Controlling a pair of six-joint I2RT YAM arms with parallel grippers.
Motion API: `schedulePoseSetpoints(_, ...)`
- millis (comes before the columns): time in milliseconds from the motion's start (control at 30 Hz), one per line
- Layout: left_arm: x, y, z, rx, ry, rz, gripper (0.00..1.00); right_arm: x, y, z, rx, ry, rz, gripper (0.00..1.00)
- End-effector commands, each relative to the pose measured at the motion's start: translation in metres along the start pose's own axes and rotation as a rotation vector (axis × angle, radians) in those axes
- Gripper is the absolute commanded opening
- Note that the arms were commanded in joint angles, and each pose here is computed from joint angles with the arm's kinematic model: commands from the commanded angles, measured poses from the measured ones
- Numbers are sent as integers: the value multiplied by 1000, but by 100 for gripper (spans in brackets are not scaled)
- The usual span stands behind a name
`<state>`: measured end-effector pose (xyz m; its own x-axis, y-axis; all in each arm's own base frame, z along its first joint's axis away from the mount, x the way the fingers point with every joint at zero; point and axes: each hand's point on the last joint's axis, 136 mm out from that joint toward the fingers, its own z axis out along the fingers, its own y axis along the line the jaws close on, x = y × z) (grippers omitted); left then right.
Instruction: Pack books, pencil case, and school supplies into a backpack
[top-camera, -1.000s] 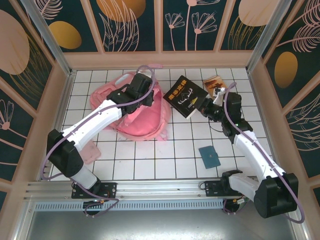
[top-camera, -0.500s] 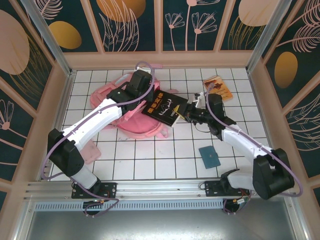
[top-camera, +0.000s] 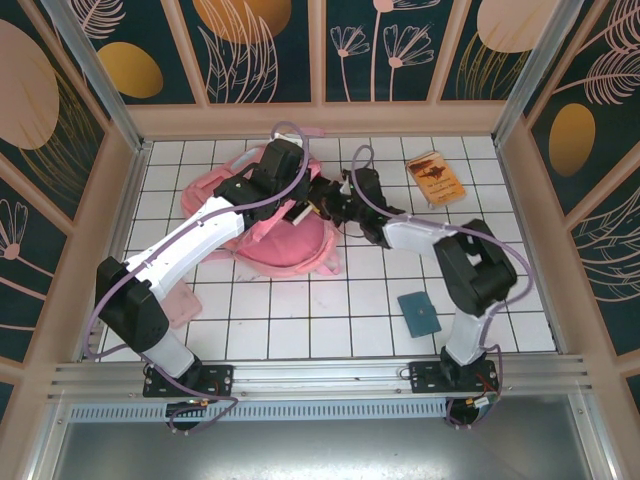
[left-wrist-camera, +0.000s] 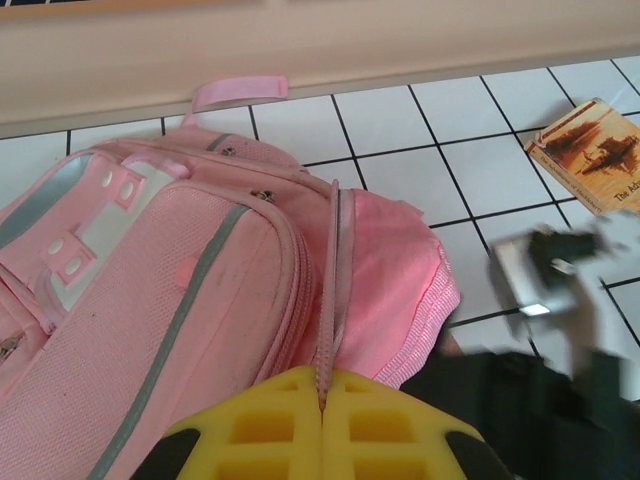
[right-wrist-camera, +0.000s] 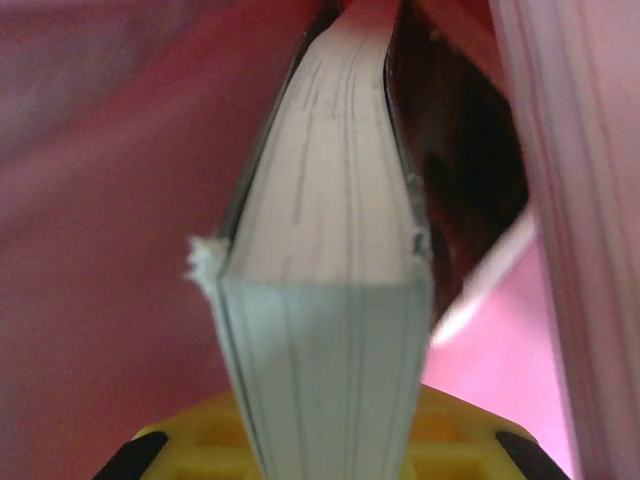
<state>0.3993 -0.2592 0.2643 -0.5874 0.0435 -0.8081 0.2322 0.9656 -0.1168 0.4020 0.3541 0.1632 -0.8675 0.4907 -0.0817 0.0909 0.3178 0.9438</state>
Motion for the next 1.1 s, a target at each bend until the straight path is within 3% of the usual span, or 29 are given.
schedulePoseSetpoints(0,-66,-13,-33,81,-213,-95,0,-30,35,22,-92,-135,13,9)
schedulePoseSetpoints(233,-69,-12,-32,70,-214,-129,0,-29,15,87,-24,-201,21,13)
schedulePoseSetpoints(400,-70,-7,-36,52,-219,-144,0,-26,1,84,2,-182,39,47)
schedulePoseSetpoints(533,-70,-2,-36,26,-226,-156,0,-11,3,58,-11,-97,57,58)
schedulePoseSetpoints(967,-72,3,-34,-4,-241,-166,0,26,11,-29,-23,30,72,54)
schedulePoseSetpoints(1067,-62,3,-30,-3,-218,-158,0,24,12,-64,-3,-15,-15,53)
